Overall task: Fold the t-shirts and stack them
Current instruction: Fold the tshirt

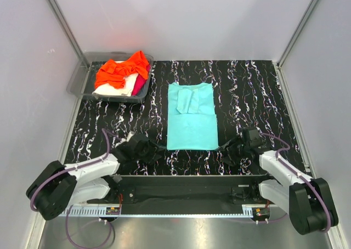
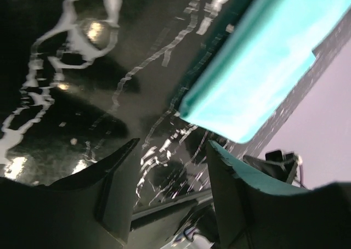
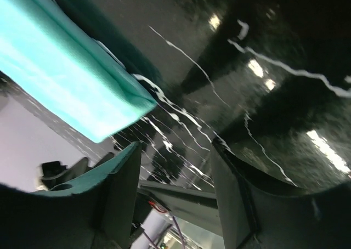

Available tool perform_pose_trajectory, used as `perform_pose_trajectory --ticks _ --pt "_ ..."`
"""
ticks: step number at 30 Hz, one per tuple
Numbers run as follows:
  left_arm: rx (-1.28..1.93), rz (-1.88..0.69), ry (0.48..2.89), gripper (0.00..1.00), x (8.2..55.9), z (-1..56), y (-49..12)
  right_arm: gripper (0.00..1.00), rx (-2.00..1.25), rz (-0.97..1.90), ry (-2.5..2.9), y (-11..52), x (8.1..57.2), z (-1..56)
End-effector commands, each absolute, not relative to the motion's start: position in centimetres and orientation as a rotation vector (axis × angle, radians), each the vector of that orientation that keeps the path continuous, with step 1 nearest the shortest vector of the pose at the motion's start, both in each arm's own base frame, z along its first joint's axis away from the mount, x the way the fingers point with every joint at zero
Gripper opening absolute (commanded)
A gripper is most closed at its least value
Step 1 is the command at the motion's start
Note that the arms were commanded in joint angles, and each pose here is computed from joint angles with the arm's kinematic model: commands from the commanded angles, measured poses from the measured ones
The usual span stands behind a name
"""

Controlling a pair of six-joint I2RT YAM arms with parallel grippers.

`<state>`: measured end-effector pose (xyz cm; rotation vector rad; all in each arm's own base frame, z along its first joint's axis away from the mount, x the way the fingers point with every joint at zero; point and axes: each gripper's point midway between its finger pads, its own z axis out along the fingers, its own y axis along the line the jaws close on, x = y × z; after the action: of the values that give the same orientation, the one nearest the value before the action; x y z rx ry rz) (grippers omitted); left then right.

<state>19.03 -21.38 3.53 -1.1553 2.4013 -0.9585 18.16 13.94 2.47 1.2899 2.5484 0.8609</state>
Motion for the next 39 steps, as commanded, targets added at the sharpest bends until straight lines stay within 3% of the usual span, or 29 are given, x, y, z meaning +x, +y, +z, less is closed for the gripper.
perform_pose_trajectory --ticks 1,16,29,33,37,39 --pt "-1.292 -0.976 2.280 0.54 20.4 3.4 -21.5 0.60 1.310 0.836 2.434 13.4 20.3 2.0" --pt "-1.338 -0.831 2.345 0.51 20.5 0.4 -22.4 0.54 1.336 0.762 2.479 13.3 21.1 -0.5" --pt "-1.365 -0.723 2.362 0.33 20.2 -1.1 -21.7 0.42 1.352 0.726 2.497 13.0 20.6 -1.3" --pt "-1.343 -0.751 2.348 0.27 20.5 -1.1 -21.8 0.31 1.339 0.708 2.511 12.9 20.7 -1.6" --pt "-1.280 -0.786 2.334 0.03 21.1 -0.4 -22.1 0.08 1.274 0.719 2.530 13.1 21.1 -1.3" --pt "-1.246 -0.797 2.339 0.00 21.3 0.0 -22.3 0.00 1.219 0.736 2.560 13.4 20.9 -1.0"
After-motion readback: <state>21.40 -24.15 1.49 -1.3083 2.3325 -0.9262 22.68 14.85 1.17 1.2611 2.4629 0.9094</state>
